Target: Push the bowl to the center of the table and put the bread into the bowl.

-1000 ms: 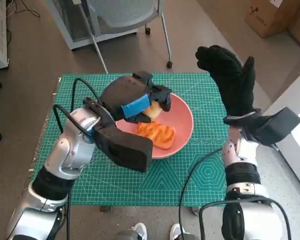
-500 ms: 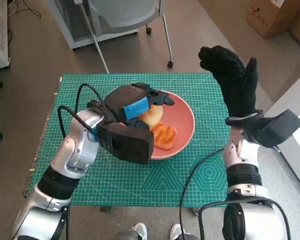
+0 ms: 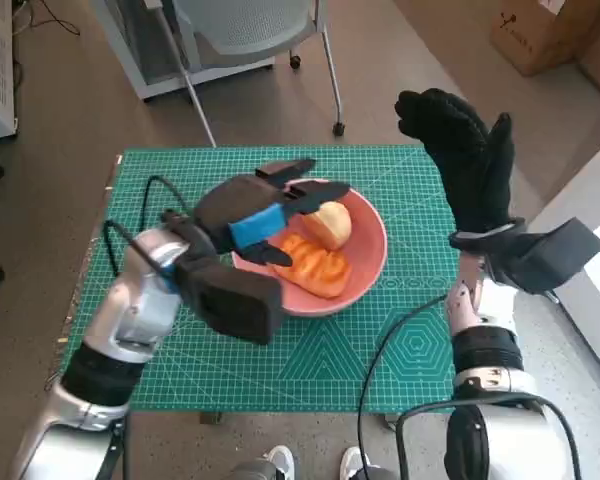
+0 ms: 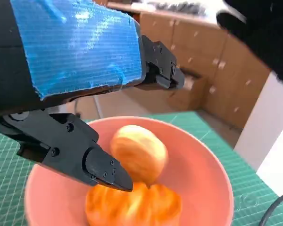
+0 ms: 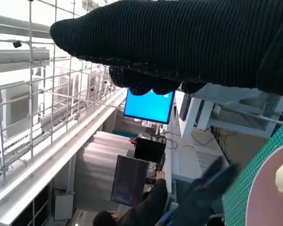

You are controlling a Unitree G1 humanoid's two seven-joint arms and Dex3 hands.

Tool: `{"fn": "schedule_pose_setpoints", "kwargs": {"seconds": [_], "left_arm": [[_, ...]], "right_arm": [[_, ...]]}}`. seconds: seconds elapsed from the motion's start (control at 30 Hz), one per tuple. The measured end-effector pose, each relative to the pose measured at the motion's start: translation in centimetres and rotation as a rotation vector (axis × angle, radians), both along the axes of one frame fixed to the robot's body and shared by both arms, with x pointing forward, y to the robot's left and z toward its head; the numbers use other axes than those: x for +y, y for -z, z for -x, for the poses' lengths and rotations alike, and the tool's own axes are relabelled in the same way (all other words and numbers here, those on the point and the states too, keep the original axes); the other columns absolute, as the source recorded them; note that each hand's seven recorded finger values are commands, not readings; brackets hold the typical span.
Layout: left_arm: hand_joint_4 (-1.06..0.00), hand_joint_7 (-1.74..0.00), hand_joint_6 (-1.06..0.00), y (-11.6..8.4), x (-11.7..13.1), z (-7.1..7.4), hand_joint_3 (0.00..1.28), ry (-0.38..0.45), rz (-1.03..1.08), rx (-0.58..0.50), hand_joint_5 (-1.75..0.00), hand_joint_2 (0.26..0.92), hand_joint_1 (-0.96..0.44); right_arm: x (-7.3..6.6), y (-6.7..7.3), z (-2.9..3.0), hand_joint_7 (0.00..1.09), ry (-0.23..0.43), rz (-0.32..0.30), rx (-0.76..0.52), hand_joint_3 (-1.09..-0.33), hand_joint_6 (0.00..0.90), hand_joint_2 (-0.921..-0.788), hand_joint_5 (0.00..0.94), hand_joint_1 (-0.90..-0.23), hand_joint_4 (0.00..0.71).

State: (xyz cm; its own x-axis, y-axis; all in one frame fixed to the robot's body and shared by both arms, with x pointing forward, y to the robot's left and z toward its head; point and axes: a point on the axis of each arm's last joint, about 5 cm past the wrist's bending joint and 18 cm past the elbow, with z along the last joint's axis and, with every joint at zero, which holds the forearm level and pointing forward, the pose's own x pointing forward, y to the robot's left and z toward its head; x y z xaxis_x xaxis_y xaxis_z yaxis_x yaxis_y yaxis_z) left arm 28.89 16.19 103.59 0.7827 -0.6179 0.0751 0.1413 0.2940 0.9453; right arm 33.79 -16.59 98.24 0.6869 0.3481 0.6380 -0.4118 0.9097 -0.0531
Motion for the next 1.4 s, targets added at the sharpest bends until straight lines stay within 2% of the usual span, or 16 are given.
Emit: {"fn": "schedule_pose_setpoints", "kwargs": {"seconds": [0.2, 0.4, 0.7, 0.97, 1.1, 1.4], "left_arm": [[-0.07, -0.02, -0.25, -0.3, 2.3, 0.4, 0.0, 0.006, 0.173, -0.028, 0.0, 0.793, -0.32], [-0.07, -0.02, -0.24, -0.1, 4.3, 0.9, 0.01, 0.037, 0.446, -0.038, 0.0, 0.815, -0.31], [-0.08, -0.02, -0.23, -0.3, 5.1, 2.0, 0.04, 0.102, 0.83, -0.097, -0.01, 0.863, -0.42], [-0.12, -0.04, -0.23, 0.1, 6.1, 2.8, 0.03, 0.096, 0.913, -0.206, -0.02, 0.879, -0.44], [-0.11, -0.04, -0.23, 0.5, 6.2, 3.0, 0.03, 0.105, 0.95, -0.221, -0.02, 0.884, -0.45], [-0.12, -0.1, -0.29, 1.4, 5.5, 3.4, 0.02, 0.202, 1.133, -0.127, -0.01, 0.884, -0.42]], "right_arm": [[0.1, 0.0, -0.01, 0.0, -0.003, 0.003, 0.0, -0.617, 0.522, -0.921, 0.001, -0.572, 0.414], [0.1, 0.0, -0.03, 0.0, -0.007, 0.004, 0.005, -0.616, 0.523, -0.921, 0.001, -0.577, 0.415], [0.2, -0.6, -0.13, 0.0, -0.017, 0.006, -0.015, -0.615, 0.528, -0.921, 0.002, -0.577, 0.419], [0.4, -1.5, -0.11, 0.0, -0.025, 0.018, -0.066, -0.621, 0.528, -0.921, 0.001, -0.577, 0.418], [0.5, -1.8, -0.08, 0.0, -0.021, 0.021, -0.084, -0.625, 0.527, -0.921, 0.0, -0.572, 0.414], [0.8, -2.2, -0.06, 0.0, -0.016, 0.035, -0.099, -0.635, 0.526, -0.921, 0.0, -0.578, 0.403]]}}
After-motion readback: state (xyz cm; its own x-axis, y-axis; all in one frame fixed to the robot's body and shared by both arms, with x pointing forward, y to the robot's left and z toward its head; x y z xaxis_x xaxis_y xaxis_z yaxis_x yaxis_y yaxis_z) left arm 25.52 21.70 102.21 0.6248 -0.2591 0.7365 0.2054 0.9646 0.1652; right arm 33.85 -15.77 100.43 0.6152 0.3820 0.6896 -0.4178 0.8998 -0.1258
